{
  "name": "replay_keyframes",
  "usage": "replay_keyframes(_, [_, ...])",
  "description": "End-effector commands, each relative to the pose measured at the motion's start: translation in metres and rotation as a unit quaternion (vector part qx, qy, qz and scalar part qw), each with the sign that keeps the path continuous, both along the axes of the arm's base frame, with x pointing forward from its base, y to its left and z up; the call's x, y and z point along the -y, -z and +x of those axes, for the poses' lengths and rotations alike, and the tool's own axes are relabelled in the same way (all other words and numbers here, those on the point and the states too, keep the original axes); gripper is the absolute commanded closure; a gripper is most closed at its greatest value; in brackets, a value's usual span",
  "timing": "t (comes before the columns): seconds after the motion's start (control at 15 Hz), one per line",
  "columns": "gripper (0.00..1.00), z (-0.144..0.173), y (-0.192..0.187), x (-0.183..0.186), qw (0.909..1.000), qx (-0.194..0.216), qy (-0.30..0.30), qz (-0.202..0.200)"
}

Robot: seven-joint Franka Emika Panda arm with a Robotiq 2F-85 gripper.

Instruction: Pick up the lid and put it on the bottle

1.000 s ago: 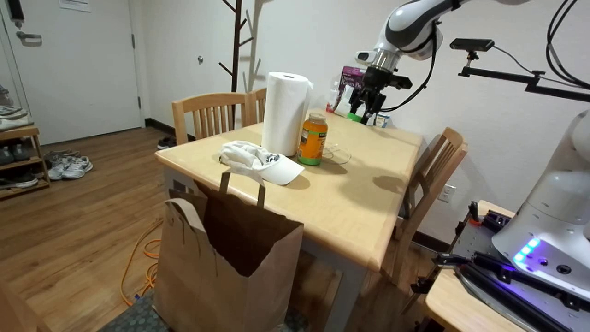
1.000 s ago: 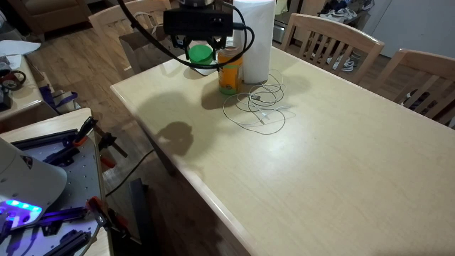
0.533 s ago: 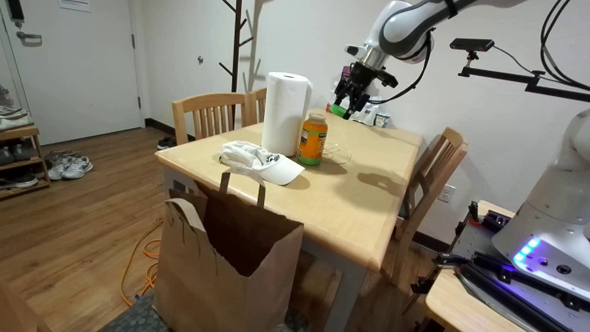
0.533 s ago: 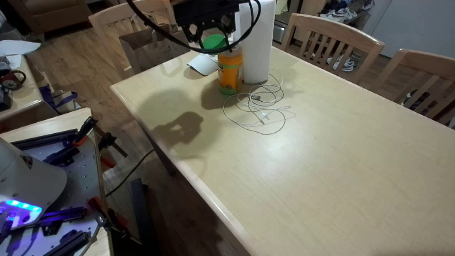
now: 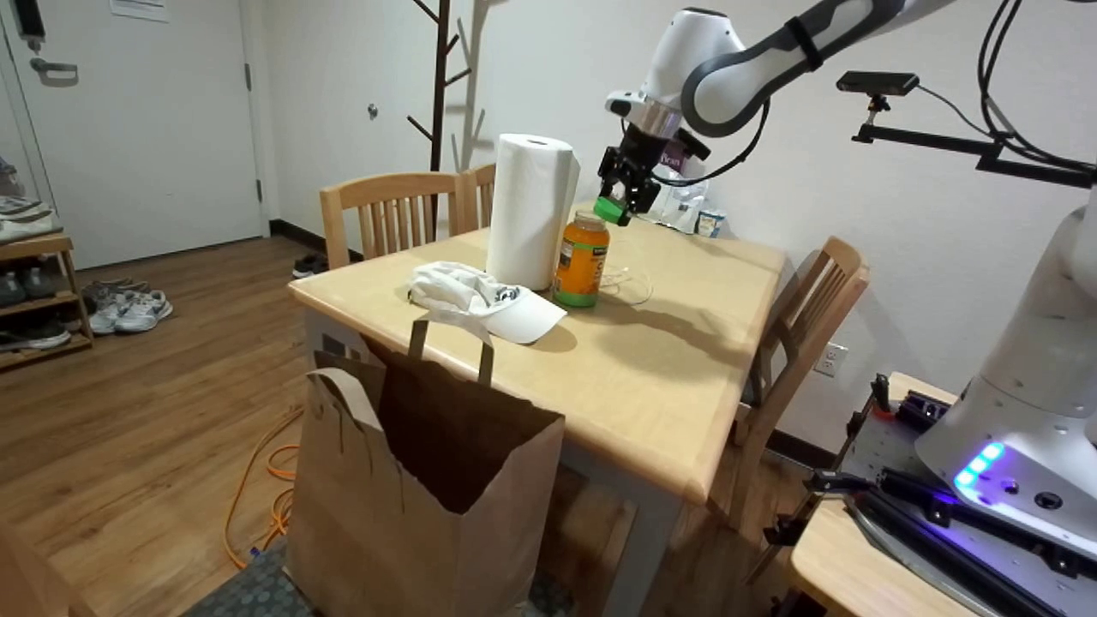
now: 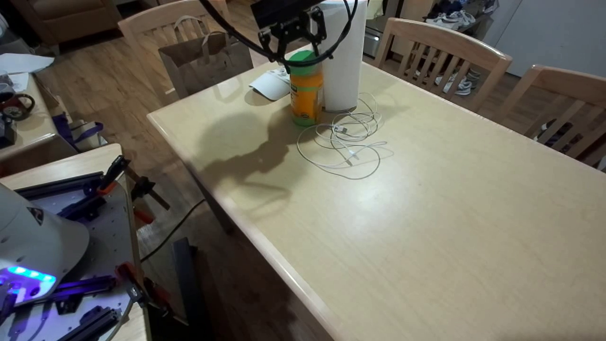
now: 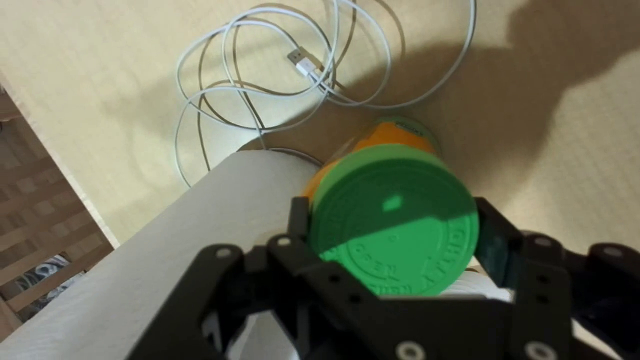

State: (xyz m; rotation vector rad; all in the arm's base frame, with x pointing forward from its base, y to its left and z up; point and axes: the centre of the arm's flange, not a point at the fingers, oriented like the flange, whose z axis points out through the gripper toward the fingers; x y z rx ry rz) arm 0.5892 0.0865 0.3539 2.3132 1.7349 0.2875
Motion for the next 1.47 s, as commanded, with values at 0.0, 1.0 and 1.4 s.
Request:
replay_keyframes(0.0, [0.48,-0.001,-0.001,0.0,1.0,0.001,-0.008,-0.001])
replay_keyframes(1.0, [0.48,0.008,-0.027,-0.012,0.9795,-0.112,-0.164,-0.037])
replay_keyframes(1.4, [0.23,0.001,-0.023,-0.008,0.9766,-0.139,-0.163,-0.015])
